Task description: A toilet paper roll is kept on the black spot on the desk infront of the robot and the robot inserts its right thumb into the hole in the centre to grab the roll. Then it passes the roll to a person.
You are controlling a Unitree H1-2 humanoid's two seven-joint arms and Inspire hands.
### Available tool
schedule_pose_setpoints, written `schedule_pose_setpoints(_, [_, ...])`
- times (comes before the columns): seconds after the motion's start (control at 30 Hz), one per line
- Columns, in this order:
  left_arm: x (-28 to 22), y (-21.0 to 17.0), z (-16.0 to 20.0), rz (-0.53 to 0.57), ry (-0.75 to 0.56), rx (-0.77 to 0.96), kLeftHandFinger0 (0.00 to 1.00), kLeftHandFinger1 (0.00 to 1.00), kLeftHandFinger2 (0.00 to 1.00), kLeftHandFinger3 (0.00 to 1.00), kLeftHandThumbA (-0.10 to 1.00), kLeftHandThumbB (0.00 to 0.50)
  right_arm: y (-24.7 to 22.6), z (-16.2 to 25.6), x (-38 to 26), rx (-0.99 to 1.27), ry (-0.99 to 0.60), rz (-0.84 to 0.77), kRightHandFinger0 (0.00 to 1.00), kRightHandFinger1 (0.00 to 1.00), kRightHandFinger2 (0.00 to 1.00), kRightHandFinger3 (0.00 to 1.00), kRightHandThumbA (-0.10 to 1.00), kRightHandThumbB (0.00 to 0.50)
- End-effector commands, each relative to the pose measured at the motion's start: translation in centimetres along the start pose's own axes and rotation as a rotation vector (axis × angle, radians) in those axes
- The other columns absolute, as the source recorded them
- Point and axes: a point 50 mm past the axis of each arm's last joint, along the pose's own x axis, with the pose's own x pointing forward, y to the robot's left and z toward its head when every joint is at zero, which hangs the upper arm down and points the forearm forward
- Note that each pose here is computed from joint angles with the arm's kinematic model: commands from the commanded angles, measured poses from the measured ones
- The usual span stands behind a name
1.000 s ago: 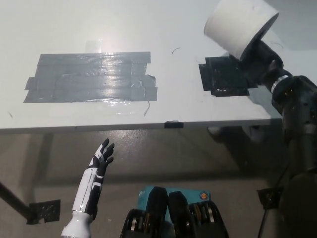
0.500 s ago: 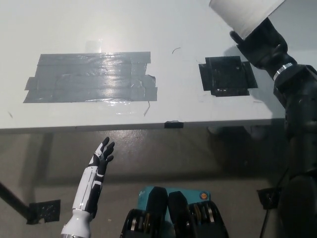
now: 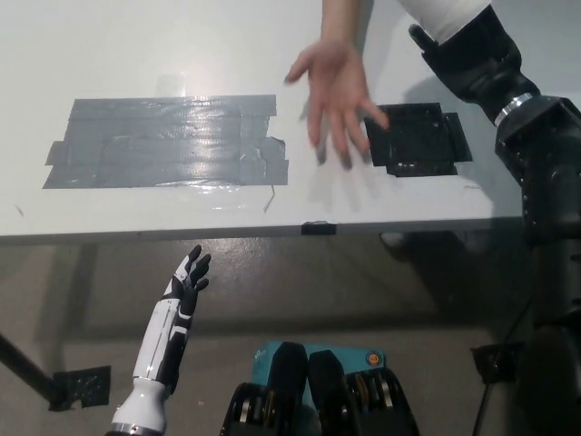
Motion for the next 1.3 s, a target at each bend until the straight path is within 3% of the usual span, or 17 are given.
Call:
schedule_pose_setpoints(0.0, [0.7, 0.2, 1.2, 0.003, -0.060, 0.031, 1.00, 1.00, 1.00, 1.00, 1.00, 0.141, 4.3, 3.2, 2.0, -0.054, -0.031, 0.070, 0.00, 0.43, 0.80, 1.00, -0.10, 0.170])
schedule_pose_setpoints(0.1, [0.8, 0.3, 1.1, 0.001, -0.061, 0.036, 1.00, 1.00, 1.00, 1.00, 1.00, 0.133, 5.4, 3.4, 3.2, -0.127, 0.003, 0.043, 0.00, 0.42, 0.76, 0.93, -0.10, 0.164])
schedule_pose_setpoints(0.17, [0.8, 0.2, 1.2, -0.001, -0.055, 0.031, 1.00, 1.00, 1.00, 1.00, 1.00, 0.140, 6.1, 3.6, 4.0, -0.164, 0.025, 0.011, 0.00, 0.39, 0.75, 0.99, -0.10, 0.148])
schedule_pose_setpoints(0.27, [0.9, 0.2, 1.2, -0.007, -0.060, 0.041, 1.00, 1.00, 1.00, 1.00, 1.00, 0.142, 6.9, 4.0, 5.3, -0.293, 0.065, -0.069, 0.00, 0.40, 0.79, 1.00, -0.10, 0.143])
schedule_pose_setpoints(0.33, [1.0, 0.1, 1.3, -0.009, -0.063, 0.044, 1.00, 1.00, 1.00, 1.00, 1.00, 0.145, 7.1, 4.3, 5.8, -0.386, 0.074, -0.131, 0.00, 0.44, 0.84, 1.00, -0.10, 0.147])
schedule_pose_setpoints(0.4, [1.1, 0.2, 1.3, -0.008, -0.066, 0.044, 1.00, 1.00, 1.00, 1.00, 1.00, 0.151, 7.4, 4.5, 6.7, -0.598, 0.067, -0.229, 0.00, 0.52, 1.00, 1.00, -0.10, 0.154])
schedule_pose_setpoints(0.47, [1.1, 0.3, 1.3, -0.007, -0.068, 0.053, 1.00, 1.00, 1.00, 1.00, 1.00, 0.149, 7.6, 4.7, 7.2, -0.786, 0.073, -0.293, 0.03, 0.55, 1.00, 1.00, -0.10, 0.175])
schedule_pose_setpoints(0.6, [1.3, 0.2, 1.5, -0.013, -0.074, 0.052, 1.00, 1.00, 1.00, 1.00, 1.00, 0.138, 7.9, 5.4, 7.6, -1.121, 0.063, -0.308, 0.15, 0.66, 1.00, 1.00, -0.10, 0.151])
schedule_pose_setpoints(0.8, [1.6, 0.1, 1.6, -0.017, -0.073, 0.038, 1.00, 1.00, 1.00, 1.00, 1.00, 0.129, 7.9, 6.1, 7.7, -1.401, 0.078, -0.345, 0.13, 0.66, 0.96, 0.79, -0.10, 0.162])
schedule_pose_setpoints(0.87, [1.7, 0.1, 1.6, -0.017, -0.073, 0.045, 1.00, 1.00, 1.00, 1.00, 1.00, 0.125, 7.4, 6.3, 7.4, -1.484, 0.082, -0.346, 0.12, 0.65, 0.89, 0.68, -0.10, 0.174])
schedule_pose_setpoints(0.97, [1.7, 0.1, 1.6, -0.018, -0.077, 0.048, 1.00, 1.00, 1.00, 1.00, 1.00, 0.123, 6.7, 6.4, 7.2, -1.554, 0.097, -0.364, 0.11, 0.64, 0.87, 0.70, -0.10, 0.187])
schedule_pose_setpoints(1.07, [1.8, 0.1, 1.7, -0.018, -0.077, 0.043, 1.00, 1.00, 1.00, 1.00, 1.00, 0.115, 6.1, 6.8, 7.0, -1.638, 0.124, -0.400, 0.14, 0.66, 0.91, 0.82, -0.10, 0.168])
schedule_pose_setpoints(1.17, [2.0, 0.1, 1.7, -0.021, -0.084, 0.050, 1.00, 1.00, 1.00, 1.00, 1.00, 0.115, 5.8, 7.4, 6.8, -1.662, 0.130, -0.417, 0.14, 0.65, 0.90, 0.84, -0.10, 0.165])
schedule_pose_setpoints(1.23, [2.1, 0.2, 1.7, -0.022, -0.087, 0.057, 1.00, 1.00, 1.00, 1.00, 1.00, 0.115, 5.8, 7.7, 6.8, -1.678, 0.134, -0.410, 0.16, 0.65, 0.91, 0.86, -0.10, 0.181])
schedule_pose_setpoints(1.27, [2.1, 0.1, 1.7, -0.022, -0.084, 0.061, 1.00, 1.00, 1.00, 1.00, 1.00, 0.122, 6.0, 7.9, 6.8, -1.694, 0.152, -0.394, 0.19, 0.69, 0.95, 0.93, -0.10, 0.229])
